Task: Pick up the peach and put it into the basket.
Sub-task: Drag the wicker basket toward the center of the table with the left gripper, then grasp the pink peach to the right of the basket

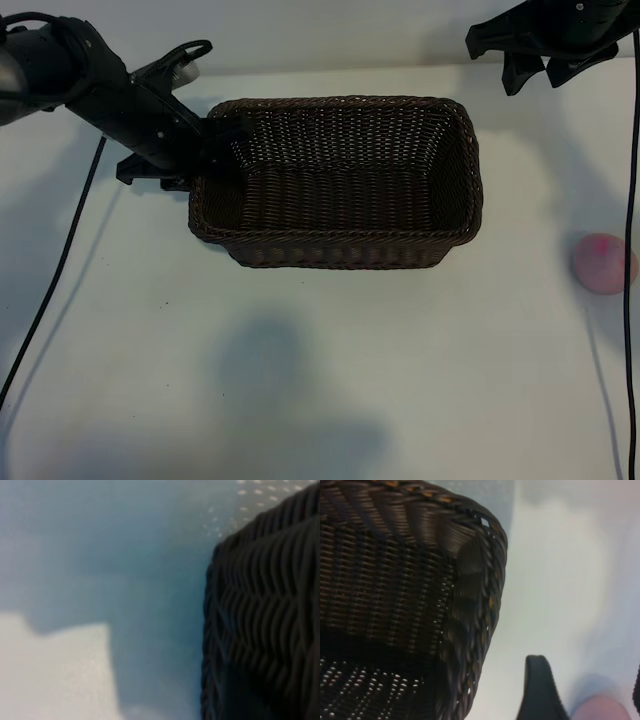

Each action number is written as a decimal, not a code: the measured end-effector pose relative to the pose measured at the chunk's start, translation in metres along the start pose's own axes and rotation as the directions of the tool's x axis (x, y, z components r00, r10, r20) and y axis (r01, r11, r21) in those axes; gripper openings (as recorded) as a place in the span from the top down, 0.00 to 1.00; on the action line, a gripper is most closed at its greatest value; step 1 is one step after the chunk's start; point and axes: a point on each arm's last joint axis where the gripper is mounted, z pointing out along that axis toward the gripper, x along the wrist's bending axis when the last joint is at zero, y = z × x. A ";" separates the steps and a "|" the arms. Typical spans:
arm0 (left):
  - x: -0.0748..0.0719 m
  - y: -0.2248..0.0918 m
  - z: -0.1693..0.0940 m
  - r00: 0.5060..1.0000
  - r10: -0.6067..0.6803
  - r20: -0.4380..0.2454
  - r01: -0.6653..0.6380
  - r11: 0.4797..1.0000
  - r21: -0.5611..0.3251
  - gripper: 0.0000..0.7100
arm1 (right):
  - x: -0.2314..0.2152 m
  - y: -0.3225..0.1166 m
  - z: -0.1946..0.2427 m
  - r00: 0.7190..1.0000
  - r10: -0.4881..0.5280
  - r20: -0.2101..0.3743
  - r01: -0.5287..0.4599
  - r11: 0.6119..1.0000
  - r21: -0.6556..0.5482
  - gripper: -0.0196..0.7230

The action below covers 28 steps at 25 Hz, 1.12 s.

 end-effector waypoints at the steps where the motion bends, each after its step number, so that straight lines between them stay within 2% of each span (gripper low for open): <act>1: -0.001 0.000 -0.003 1.000 0.002 0.002 -0.002 1.000 -0.007 0.35 | 0.000 0.000 0.000 1.000 0.000 0.000 0.000 1.000 0.000 0.37; 3: -0.006 0.001 -0.013 1.000 0.012 0.010 -0.012 1.000 -0.025 0.20 | 0.000 0.000 0.000 1.000 0.001 0.000 -0.001 1.000 0.000 0.37; 6: -0.012 0.002 -0.030 0.999 0.041 0.009 -0.041 0.998 -0.049 0.12 | 0.000 0.000 0.000 1.000 0.001 0.000 -0.001 1.000 0.000 0.37; 16: -0.029 -0.001 -0.093 0.992 0.121 -0.042 -0.127 0.979 -0.159 0.16 | 0.000 0.000 0.000 1.000 0.005 0.004 -0.006 1.000 0.004 0.37; 20: -0.031 -0.001 -0.099 0.990 0.130 -0.048 -0.136 0.975 -0.175 0.17 | -0.002 -0.001 0.000 0.998 0.053 0.023 -0.053 0.999 0.008 0.36; 28: -0.031 0.000 -0.100 0.989 0.137 -0.058 -0.145 0.973 -0.180 0.17 | -0.009 -0.003 0.000 0.994 0.056 0.090 -0.059 0.998 0.032 0.25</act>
